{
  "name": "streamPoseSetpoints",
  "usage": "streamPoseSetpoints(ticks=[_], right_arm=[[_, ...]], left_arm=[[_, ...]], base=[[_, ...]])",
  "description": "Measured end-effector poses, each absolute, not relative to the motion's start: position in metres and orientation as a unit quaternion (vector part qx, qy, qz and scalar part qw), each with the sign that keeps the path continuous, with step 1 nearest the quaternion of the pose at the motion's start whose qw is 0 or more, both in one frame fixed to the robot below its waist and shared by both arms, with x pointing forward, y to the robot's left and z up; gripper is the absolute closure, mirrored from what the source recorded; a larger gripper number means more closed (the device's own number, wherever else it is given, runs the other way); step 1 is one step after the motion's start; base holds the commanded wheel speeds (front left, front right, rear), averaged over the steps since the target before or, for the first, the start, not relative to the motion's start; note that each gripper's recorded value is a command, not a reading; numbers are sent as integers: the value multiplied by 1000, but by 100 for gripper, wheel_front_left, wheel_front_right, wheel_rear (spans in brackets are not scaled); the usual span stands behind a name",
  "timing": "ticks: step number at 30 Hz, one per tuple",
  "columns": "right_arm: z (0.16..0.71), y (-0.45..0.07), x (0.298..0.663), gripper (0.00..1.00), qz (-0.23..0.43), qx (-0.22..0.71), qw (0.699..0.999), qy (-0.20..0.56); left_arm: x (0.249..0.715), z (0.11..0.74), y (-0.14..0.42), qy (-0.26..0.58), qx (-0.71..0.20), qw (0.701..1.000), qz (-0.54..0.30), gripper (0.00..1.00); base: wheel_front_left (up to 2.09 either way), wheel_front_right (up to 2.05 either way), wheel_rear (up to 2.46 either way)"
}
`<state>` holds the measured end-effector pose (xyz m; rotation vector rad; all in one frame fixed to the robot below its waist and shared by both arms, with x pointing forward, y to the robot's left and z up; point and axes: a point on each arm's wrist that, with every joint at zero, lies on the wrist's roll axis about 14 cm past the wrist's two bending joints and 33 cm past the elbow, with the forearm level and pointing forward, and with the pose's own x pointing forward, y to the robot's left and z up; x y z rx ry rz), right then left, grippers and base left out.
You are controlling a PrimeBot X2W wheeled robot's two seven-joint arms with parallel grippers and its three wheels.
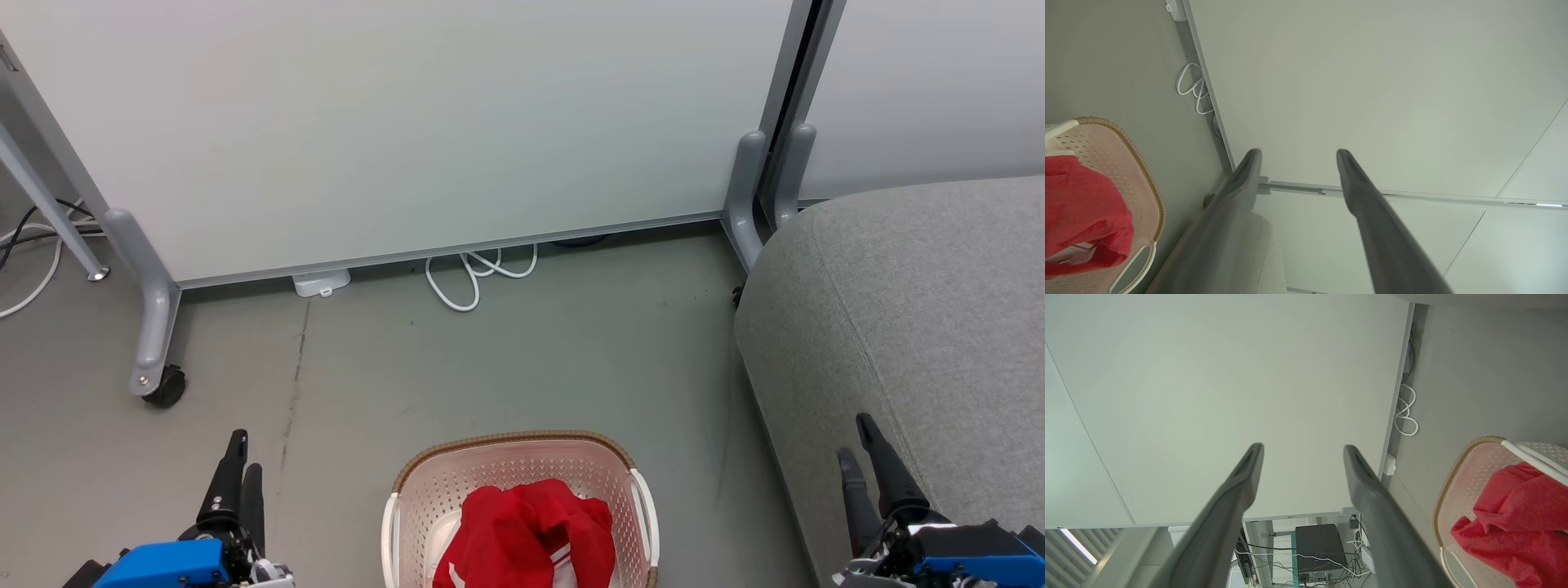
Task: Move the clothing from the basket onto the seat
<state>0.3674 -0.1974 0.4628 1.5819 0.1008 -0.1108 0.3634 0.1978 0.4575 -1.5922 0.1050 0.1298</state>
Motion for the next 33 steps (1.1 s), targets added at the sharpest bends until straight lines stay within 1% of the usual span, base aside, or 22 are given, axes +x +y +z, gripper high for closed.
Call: streamPoseSetpoints(ticks=[5, 11, 12, 22, 29, 33], right_arm=[[464, -193, 368, 0, -49, 703, 708, 44], [465, -193, 369, 0, -52, 684, 727, 40], [466, -193, 369, 0, -51, 677, 733, 40], [470, -192, 372, 0, -49, 629, 775, 34], [472, -191, 373, 0, -46, 579, 813, 32], [472, -190, 374, 0, -44, 545, 836, 33]], left_arm=[[364, 459, 195, 45, -709, 701, 59, 0], [365, 460, 196, 40, -693, 717, 62, 0], [365, 460, 196, 40, -683, 727, 63, 0], [367, 465, 191, 44, -613, 787, 56, 0], [369, 468, 186, 47, -544, 836, 46, 0], [369, 470, 183, 48, -508, 859, 40, 0]], base=[[0, 0, 0], [0, 0, 0], [0, 0, 0], [0, 0, 0], [0, 0, 0], [0, 0, 0]])
